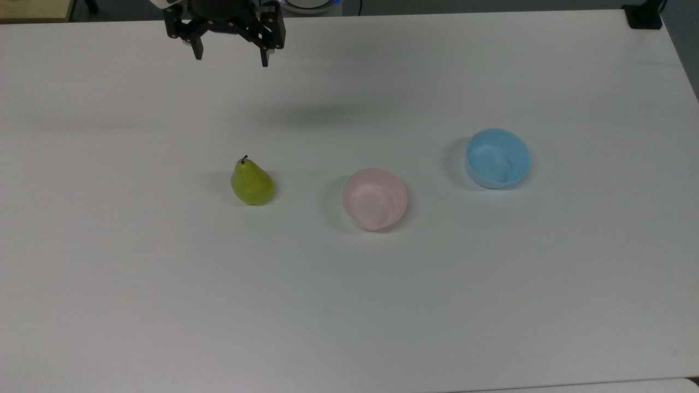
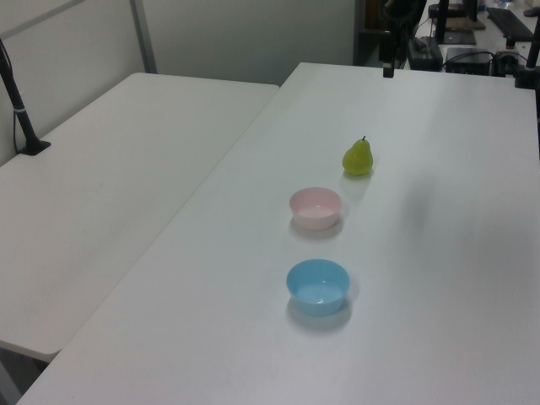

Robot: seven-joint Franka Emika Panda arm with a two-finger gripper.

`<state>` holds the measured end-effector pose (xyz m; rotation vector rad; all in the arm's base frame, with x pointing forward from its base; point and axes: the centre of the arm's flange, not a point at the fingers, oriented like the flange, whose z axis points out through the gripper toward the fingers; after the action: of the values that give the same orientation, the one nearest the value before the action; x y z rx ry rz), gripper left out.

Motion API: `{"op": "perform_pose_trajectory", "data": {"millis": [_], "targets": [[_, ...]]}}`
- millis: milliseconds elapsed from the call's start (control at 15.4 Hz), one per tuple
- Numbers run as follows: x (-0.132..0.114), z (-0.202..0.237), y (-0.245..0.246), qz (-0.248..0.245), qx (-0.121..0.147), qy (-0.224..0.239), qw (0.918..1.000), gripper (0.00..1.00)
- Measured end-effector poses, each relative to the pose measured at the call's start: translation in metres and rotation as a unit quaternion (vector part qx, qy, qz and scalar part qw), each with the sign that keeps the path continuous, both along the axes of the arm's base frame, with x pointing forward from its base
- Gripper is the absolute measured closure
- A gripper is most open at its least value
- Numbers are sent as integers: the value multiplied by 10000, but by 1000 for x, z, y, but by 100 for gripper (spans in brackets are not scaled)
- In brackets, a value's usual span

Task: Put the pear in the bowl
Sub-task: 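Move the open gripper toward the yellow-green pear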

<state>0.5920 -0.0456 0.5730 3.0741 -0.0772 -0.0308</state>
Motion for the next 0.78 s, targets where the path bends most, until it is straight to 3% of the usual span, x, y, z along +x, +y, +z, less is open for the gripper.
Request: {"op": "perform_pose_trajectory", "data": {"millis": [778], "targets": [[-3, 2, -7, -86, -8, 119, 9999, 0]]}}
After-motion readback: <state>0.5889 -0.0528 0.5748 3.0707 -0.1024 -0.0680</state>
